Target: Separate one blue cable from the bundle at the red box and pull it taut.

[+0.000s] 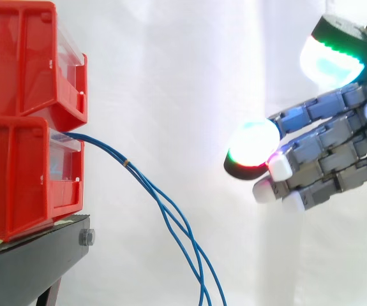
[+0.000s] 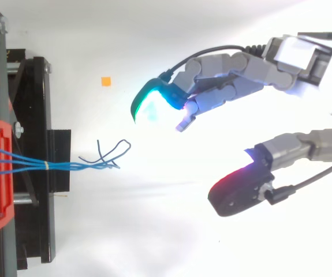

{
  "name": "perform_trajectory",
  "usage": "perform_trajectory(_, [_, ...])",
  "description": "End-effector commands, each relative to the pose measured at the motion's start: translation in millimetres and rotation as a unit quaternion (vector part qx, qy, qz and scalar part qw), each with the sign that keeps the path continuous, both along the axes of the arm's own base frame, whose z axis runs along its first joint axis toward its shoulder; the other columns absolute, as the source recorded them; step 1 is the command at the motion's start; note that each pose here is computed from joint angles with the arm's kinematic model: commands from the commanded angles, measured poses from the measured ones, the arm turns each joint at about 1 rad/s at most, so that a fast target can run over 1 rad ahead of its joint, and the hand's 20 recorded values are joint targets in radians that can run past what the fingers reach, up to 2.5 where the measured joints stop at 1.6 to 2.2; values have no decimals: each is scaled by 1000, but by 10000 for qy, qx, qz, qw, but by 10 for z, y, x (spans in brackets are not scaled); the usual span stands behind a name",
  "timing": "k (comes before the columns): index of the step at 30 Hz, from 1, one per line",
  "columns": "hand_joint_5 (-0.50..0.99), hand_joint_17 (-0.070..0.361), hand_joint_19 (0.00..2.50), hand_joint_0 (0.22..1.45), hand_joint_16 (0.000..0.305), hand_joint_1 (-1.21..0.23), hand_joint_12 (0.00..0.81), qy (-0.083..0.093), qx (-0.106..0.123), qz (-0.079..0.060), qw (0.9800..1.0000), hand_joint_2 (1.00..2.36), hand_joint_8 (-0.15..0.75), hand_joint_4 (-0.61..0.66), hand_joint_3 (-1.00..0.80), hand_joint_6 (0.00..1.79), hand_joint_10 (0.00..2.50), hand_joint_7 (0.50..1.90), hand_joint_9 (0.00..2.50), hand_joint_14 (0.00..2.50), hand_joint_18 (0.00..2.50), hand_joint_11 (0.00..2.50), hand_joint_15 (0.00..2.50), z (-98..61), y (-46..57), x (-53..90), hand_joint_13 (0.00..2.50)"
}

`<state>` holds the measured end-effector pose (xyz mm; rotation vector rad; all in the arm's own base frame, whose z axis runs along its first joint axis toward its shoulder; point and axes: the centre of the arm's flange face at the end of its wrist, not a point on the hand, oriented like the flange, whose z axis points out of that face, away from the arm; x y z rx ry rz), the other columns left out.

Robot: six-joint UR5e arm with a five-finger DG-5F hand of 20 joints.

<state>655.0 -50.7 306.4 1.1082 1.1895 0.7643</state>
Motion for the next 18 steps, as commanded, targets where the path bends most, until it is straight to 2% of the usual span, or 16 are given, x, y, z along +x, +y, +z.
perform_trajectory(1, [-201,81,283,568,36,-668,300,46,51,-15,10000,1001,299,273,-478,503,12,819,628,6,321,459,135,-144,4,102,407])
perform_trajectory(3, [-200,83,287,568,37,-668,304,82,51,-23,10000,1001,300,274,-479,502,13,820,627,5,307,468,139,-215,18,178,392])
perform_trajectory(6, [-199,84,289,564,37,-668,307,82,22,-38,10000,1001,299,275,-480,502,14,821,625,5,289,463,139,-208,16,229,380])
perform_trajectory(8, [-198,83,288,564,37,-667,306,111,-4,-15,9999,1001,299,275,-481,503,14,826,622,5,280,462,132,-290,48,325,378])
perform_trajectory(11, [-196,84,291,561,37,-670,307,51,-21,-37,10000,1001,297,275,-488,503,13,825,619,5,269,465,137,-278,46,337,371])
perform_trajectory(12, [-195,84,291,560,37,-671,308,21,-92,-83,9999,1000,298,276,-489,503,15,826,619,6,258,462,143,-278,58,349,368])
perform_trajectory(17, [-192,85,299,557,38,-672,309,19,-209,-145,9997,1000,299,276,-494,503,14,829,619,7,254,461,140,-271,30,353,361])
perform_trajectory(18, [-191,85,299,557,38,-673,310,98,-212,-151,9996,1000,298,277,-497,502,13,827,618,7,253,473,140,-391,25,382,362])
